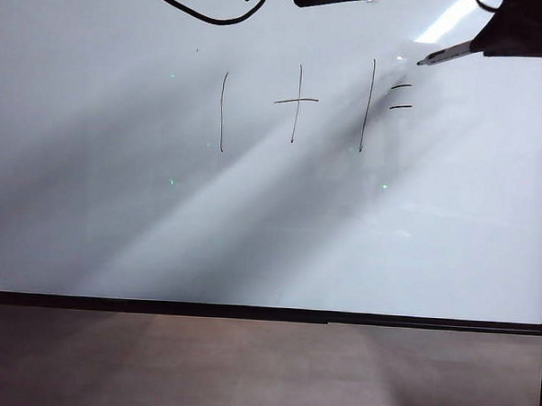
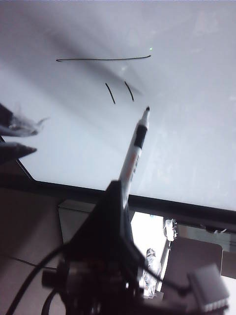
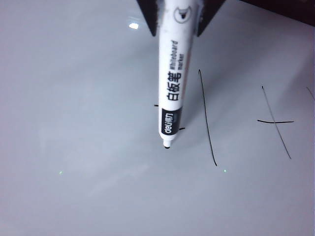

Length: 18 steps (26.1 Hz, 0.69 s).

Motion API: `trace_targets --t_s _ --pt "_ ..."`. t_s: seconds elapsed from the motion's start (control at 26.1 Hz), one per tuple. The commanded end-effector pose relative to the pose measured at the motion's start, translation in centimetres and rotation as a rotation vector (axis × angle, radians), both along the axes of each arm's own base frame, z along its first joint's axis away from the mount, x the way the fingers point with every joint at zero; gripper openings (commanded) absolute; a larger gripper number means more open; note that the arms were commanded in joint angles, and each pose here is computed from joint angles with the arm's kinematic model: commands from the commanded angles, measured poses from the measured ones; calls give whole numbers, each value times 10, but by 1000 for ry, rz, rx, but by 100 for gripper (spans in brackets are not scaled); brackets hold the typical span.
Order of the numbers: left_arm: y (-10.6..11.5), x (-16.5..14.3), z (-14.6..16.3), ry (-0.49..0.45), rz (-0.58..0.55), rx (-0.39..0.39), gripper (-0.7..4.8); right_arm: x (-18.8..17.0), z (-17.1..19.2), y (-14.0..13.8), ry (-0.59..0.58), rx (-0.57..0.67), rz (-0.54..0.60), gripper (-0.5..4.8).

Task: Reach to the right to find the marker pen, pick it up, and write the answer to the math problem on the whiteboard.

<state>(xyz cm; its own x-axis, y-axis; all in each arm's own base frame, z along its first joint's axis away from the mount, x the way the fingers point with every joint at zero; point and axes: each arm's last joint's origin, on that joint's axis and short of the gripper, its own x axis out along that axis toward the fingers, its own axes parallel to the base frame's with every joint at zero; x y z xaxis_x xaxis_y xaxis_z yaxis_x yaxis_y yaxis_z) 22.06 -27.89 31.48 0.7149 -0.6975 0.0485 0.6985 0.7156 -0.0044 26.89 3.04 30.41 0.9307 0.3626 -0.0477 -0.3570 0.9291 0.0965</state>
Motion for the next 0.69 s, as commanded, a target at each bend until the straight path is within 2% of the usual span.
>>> trace_targets --t_s 0.04,0.69 --pt "0 -1 4 -11 -4 -18 27 5 9 1 -48 -4 5 -6" --pt "0 -1 4 -10 -7 -17 27 6 11 -2 -65 -5 -56 -6"
